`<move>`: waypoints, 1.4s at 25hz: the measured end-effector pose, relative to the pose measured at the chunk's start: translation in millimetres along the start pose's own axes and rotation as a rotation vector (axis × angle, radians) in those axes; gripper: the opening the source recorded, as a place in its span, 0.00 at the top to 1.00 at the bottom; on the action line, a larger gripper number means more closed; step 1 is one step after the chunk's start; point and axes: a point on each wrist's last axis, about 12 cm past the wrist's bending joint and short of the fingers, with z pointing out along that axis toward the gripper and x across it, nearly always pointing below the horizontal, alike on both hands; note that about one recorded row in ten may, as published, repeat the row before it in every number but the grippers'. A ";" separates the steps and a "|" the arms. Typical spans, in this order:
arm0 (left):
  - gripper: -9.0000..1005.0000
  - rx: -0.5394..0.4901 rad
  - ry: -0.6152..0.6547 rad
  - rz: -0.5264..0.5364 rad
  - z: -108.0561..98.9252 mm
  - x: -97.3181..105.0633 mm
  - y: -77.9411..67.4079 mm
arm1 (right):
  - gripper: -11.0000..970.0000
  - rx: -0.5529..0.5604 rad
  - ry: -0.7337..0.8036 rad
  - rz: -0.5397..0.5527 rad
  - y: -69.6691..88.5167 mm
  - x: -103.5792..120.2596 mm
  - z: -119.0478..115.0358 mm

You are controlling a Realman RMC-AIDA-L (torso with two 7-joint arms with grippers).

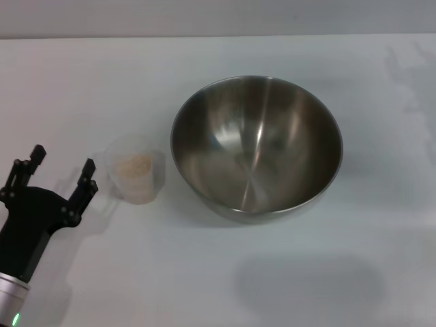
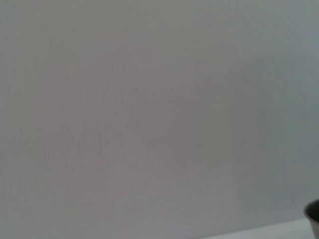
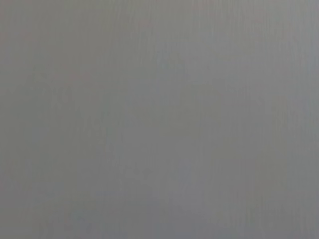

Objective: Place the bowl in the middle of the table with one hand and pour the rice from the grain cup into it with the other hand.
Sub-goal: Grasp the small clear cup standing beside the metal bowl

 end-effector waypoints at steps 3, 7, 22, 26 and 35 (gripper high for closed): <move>0.26 0.014 0.025 -0.002 -0.2 2.9 -2.1 | 0.45 0.000 0.000 0.001 -0.4 0.0 -0.2; 0.26 0.021 0.046 -0.008 1.5 5.1 -3.4 | 0.45 0.000 0.000 -0.002 -0.3 -0.1 -0.2; 0.26 0.035 0.084 0.010 14.0 8.7 -1.1 | 0.45 0.032 0.006 0.005 -3.0 2.6 -11.0; 0.26 0.037 0.102 0.012 17.4 10.4 -0.6 | 0.45 0.039 0.004 0.006 -4.1 2.6 -13.4; 0.26 0.027 0.141 0.016 23.2 14.2 2.2 | 0.45 0.040 0.006 0.007 -3.3 3.2 -14.2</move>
